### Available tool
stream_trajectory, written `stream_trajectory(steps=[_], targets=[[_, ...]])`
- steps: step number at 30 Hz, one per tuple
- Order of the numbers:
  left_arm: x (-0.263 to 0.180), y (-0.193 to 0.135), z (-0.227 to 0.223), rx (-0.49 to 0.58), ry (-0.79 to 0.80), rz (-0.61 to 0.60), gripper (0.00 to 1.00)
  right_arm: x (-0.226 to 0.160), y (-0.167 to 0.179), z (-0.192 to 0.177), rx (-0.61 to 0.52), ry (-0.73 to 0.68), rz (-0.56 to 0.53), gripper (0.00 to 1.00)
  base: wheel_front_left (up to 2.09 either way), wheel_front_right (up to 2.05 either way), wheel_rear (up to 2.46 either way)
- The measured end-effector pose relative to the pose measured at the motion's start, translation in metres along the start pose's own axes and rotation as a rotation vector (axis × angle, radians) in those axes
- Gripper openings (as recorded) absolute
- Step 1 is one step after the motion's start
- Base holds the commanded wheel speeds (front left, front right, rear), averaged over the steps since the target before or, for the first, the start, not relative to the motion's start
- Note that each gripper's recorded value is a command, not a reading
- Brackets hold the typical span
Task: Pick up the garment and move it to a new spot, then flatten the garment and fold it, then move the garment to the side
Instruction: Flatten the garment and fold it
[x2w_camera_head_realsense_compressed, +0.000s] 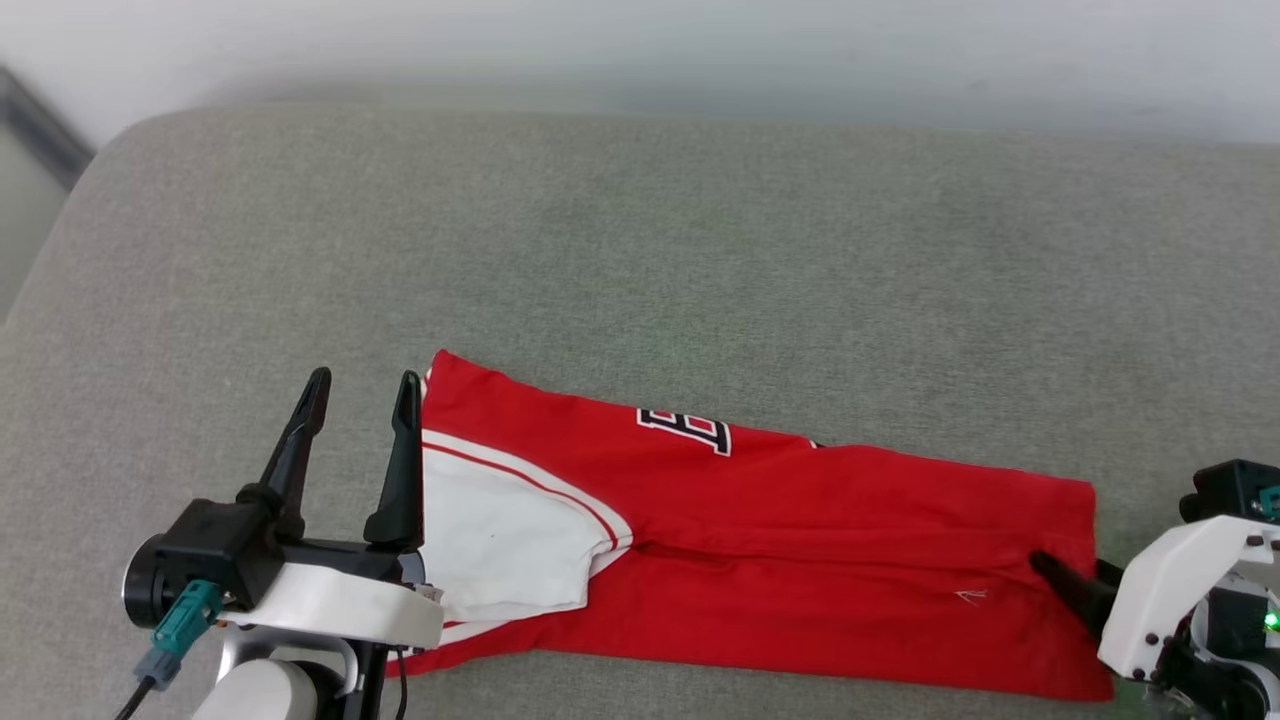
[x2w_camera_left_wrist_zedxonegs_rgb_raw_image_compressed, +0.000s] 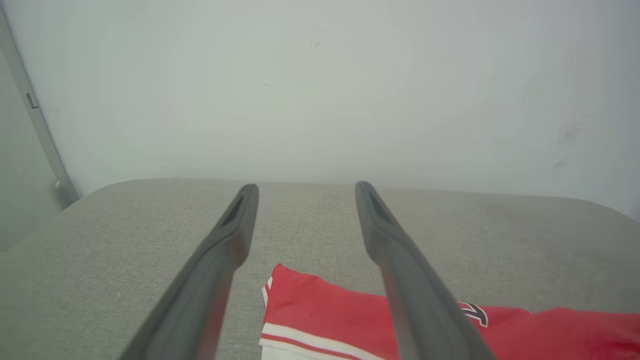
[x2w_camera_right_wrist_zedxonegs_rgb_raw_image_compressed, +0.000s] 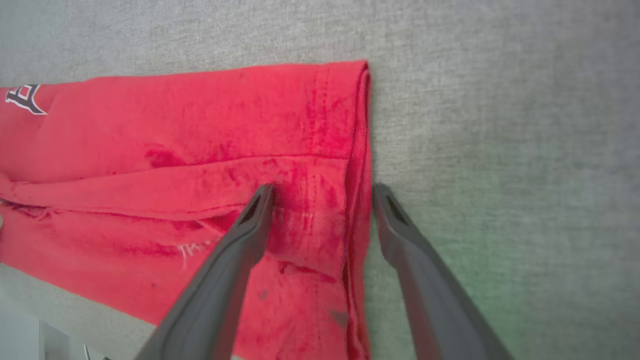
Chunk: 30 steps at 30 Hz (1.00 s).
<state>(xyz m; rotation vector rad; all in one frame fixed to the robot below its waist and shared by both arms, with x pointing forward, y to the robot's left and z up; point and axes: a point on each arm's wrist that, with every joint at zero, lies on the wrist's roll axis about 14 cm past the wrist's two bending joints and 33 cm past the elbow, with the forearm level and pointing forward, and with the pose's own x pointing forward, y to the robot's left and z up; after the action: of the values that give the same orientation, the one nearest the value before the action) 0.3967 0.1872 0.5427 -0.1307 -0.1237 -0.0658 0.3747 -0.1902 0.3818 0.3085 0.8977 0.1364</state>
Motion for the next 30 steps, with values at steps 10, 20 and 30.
stream_trajectory(steps=[10,20,30], targets=[[-0.003,0.000,0.001,0.019,-0.010,0.009,1.00,0.022,0.017,-0.008,0.019,0.073,0.052,0.00,0.00,0.00,0.00],[-0.011,-0.006,0.005,0.042,-0.015,-0.008,1.00,0.002,0.027,0.008,-0.043,-0.018,0.077,0.00,0.00,0.00,0.00],[-0.014,-0.024,0.008,0.037,-0.016,-0.054,1.00,-0.042,-0.029,0.032,0.000,-0.120,-0.057,0.00,0.00,0.00,0.00]])
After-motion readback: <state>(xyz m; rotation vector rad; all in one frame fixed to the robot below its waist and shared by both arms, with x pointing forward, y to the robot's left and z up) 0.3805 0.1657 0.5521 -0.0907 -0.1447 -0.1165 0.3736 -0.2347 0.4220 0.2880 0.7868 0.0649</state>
